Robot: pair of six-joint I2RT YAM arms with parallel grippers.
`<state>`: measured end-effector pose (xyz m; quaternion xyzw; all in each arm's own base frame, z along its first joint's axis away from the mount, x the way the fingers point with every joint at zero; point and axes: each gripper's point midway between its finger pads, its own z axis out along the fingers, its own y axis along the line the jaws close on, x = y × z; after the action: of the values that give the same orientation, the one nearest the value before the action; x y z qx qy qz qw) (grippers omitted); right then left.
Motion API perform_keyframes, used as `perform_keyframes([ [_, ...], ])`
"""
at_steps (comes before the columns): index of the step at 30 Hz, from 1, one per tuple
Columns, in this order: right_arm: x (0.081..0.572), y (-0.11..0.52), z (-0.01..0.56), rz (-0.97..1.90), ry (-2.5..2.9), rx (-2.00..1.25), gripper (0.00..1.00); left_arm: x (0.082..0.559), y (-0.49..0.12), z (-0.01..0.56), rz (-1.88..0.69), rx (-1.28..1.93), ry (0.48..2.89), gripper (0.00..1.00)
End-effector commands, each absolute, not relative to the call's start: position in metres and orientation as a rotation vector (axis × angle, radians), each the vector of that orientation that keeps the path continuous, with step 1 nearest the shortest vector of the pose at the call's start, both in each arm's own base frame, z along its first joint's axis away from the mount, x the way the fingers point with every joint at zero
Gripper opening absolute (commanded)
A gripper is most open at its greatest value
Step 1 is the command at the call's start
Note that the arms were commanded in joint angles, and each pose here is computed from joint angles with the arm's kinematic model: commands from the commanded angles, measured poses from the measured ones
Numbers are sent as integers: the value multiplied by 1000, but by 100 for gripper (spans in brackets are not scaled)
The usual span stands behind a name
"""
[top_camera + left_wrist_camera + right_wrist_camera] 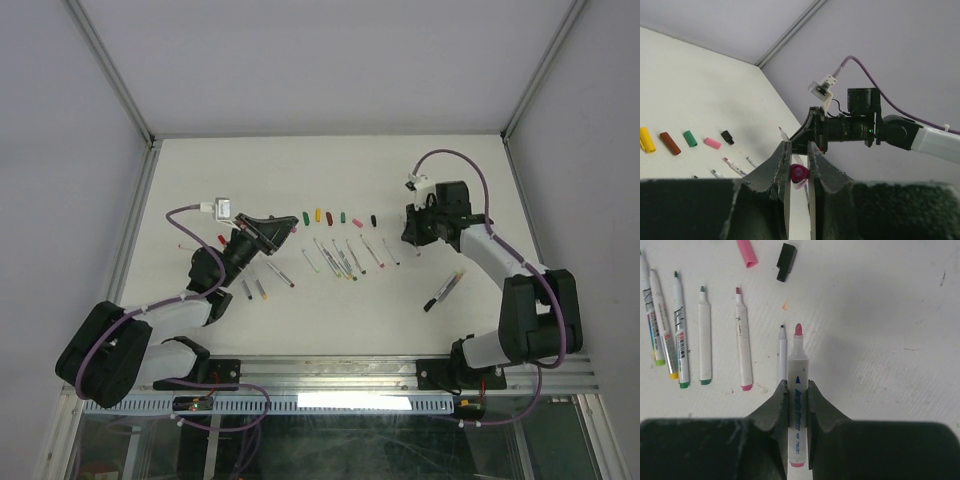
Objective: Open the pen caps
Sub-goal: Place the pen at the center of the board.
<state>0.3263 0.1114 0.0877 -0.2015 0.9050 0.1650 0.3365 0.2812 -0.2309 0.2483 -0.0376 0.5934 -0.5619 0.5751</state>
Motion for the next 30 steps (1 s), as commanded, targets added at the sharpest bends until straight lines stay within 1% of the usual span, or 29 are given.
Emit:
perform_keyframes([
  [1,341,106,76,388,2388,-451,8,269,-236,249,-1375,-58,1392,0],
  [9,340,105,49,388,2488,-450,10,265,-241,240,-1406,-37,1416,0],
  [17,337,106,33,407,2550,-452,18,263,-244,235,-1442,-44,1433,0],
  [28,337,105,33,404,2561,-451,27,262,-248,228,-1476,-51,1451,0],
  [30,338,105,34,404,2557,-453,32,261,-250,228,-1488,-49,1452,0],
])
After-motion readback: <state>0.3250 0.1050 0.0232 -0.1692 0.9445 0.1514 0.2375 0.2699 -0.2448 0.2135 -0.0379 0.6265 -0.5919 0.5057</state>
